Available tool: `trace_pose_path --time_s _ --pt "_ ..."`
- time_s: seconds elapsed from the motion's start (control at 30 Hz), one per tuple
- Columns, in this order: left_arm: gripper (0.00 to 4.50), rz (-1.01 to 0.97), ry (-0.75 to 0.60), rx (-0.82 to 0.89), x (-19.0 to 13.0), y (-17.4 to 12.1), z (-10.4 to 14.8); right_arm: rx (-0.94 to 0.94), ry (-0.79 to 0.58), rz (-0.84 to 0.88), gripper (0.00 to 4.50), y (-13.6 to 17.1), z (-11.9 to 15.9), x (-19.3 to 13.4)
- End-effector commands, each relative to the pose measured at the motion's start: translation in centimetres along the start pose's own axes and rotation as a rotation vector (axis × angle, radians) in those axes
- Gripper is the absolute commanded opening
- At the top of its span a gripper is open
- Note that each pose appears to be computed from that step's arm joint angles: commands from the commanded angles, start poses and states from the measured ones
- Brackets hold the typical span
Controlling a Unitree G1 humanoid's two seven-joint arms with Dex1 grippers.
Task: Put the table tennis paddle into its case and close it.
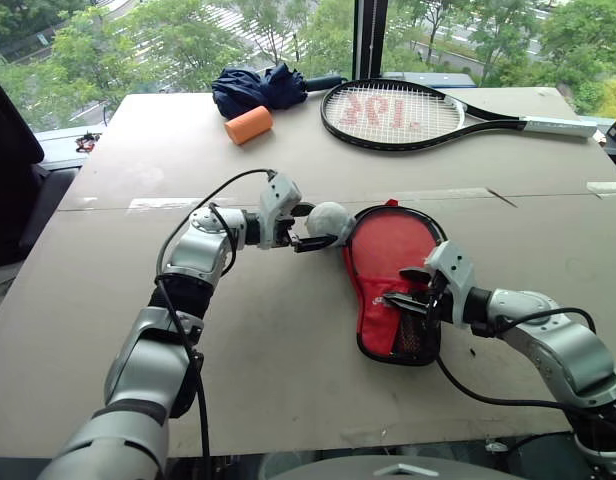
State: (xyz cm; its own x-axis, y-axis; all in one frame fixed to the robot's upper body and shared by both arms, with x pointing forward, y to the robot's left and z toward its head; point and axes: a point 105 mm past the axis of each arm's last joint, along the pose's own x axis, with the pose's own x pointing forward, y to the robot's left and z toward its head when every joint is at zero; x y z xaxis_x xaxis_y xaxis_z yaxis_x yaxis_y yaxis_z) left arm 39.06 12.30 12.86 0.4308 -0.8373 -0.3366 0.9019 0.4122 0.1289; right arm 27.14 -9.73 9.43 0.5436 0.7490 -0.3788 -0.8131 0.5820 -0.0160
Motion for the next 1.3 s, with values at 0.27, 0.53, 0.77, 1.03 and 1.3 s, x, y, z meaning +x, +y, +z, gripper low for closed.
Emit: trace_pose_path --time_s 0.27,0.53,0.77,1.03,1.3 --pt "1.40 -0.026 -0.059 0.040 -0.1 1.5 2.0 0.061 0.100 -0.021 2.94 0.1 -2.5 0.7" --pt "0.58 0.180 0.043 0.126 -0.3 5.3 4.0 0.044 0.174 0.027 2.94 0.8 -4.1 1.0" --pt "0.58 0.342 0.080 0.218 4.3 5.5 6.2 0.041 0.194 0.079 2.94 1.8 -4.5 1.4" --pt "0.58 0.628 0.063 0.414 8.1 5.4 11.2 0.036 0.202 0.076 2.94 2.2 -4.9 1.4" --pt "0.58 0.512 -0.209 0.381 13.3 -0.4 16.5 0.063 0.189 0.029 2.94 2.4 -5.0 0.9"
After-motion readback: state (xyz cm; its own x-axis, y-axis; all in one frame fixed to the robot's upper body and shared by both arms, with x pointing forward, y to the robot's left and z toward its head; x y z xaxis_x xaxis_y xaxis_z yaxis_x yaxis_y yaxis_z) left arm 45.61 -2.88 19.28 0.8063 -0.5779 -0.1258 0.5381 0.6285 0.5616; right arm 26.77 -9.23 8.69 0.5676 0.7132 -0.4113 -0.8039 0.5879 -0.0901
